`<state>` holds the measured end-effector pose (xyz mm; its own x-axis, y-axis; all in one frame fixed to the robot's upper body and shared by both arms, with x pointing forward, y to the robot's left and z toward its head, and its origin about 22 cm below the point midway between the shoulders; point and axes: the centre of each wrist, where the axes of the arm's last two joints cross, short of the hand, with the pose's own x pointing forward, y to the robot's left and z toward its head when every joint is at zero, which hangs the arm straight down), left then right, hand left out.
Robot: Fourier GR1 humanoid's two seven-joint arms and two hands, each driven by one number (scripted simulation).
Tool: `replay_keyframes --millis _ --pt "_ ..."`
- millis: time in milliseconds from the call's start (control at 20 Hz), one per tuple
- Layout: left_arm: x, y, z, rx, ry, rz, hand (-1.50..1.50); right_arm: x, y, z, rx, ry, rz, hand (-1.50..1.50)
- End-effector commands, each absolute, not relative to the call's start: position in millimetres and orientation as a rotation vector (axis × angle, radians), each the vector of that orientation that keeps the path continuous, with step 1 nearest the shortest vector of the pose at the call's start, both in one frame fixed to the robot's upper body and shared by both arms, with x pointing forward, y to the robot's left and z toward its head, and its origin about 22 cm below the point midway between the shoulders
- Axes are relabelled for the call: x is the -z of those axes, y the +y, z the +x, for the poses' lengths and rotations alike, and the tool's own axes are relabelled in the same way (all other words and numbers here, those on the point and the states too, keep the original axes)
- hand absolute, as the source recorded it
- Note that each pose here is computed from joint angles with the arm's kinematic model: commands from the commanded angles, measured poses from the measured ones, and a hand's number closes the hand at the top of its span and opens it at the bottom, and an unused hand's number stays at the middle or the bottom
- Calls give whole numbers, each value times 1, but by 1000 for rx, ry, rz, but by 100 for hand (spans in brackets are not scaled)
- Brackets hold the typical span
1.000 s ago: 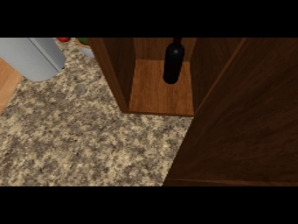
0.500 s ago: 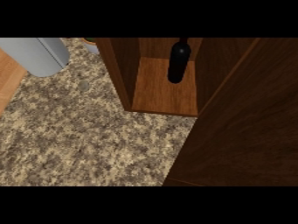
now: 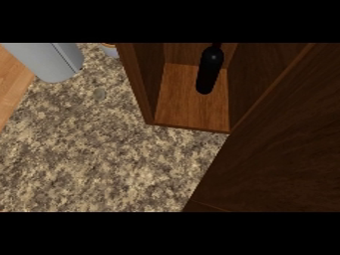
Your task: Pick up the wine, place it into the cabinet and close the cabinet
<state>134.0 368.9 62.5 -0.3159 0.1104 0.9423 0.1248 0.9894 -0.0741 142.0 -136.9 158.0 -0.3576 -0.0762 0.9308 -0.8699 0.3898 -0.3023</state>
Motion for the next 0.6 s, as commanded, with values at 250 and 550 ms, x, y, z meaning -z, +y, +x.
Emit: replay_keyframes --millis 250,550 --pt "-67 367 141 38 -1910 -205 150 -163 -113 177 -923 -1794 720 150" --pt "-70 361 144 53 -1916 -258 150 -170 -113 205 -935 -1826 640 150"
